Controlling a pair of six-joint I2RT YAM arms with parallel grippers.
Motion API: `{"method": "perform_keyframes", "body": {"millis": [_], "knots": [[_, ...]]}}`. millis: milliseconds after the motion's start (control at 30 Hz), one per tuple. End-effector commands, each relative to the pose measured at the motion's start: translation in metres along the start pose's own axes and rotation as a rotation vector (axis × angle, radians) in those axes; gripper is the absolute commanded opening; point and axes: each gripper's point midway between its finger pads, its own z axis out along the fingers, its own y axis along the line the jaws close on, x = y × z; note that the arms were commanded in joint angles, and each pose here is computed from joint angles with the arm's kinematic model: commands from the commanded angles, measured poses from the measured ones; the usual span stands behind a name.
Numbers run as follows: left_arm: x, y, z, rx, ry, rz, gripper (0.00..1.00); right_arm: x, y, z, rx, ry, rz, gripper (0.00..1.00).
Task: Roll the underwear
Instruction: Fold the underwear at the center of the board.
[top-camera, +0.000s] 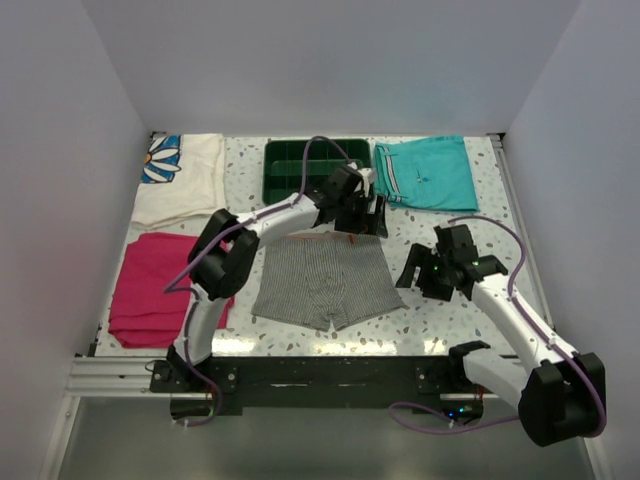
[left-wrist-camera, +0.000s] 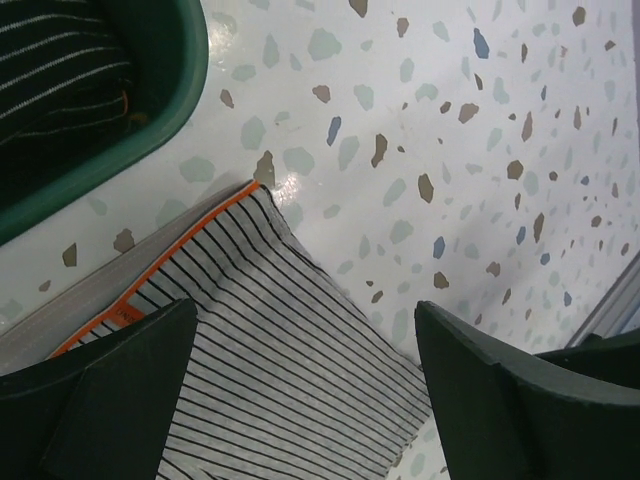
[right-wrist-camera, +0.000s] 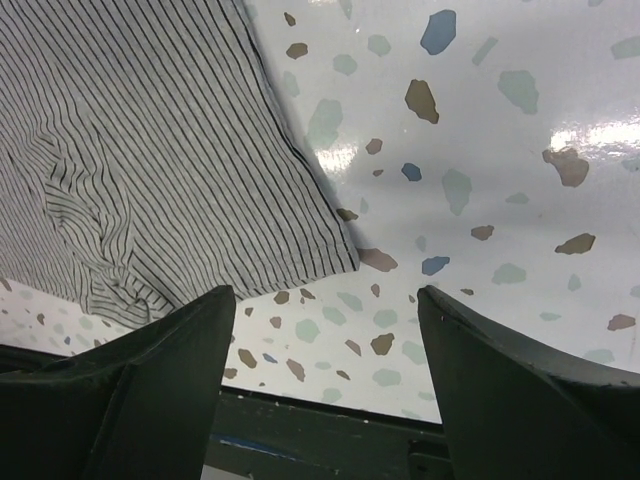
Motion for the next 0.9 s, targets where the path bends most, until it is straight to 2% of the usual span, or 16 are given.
{"method": "perform_keyframes", "body": {"millis": [0,167,367,667,867], "knots": [[-0.007,0.009,0.006,-0.125,-0.003,0.05,0.95,-0.002,0.004,0.006,-0.025,-0.009,0.032,0.74],[-0.011,0.012,0.015,-0.168,-0.002,0.05,0.82,0.002,0.003,0.012,-0.029,0.004,0.027,0.67],[-0.012,0.007,0.03,-0.183,0.008,0.046,0.73,0.008,-0.002,0.019,-0.021,0.022,0.022,0.62],[-0.017,-0.007,0.046,-0.165,0.015,0.034,0.69,0.019,-0.008,0.034,-0.014,0.058,0.034,0.53],[-0.009,-0.001,0.049,-0.202,0.028,0.028,0.63,0.021,-0.008,0.038,-0.021,0.064,0.042,0.52]]}}
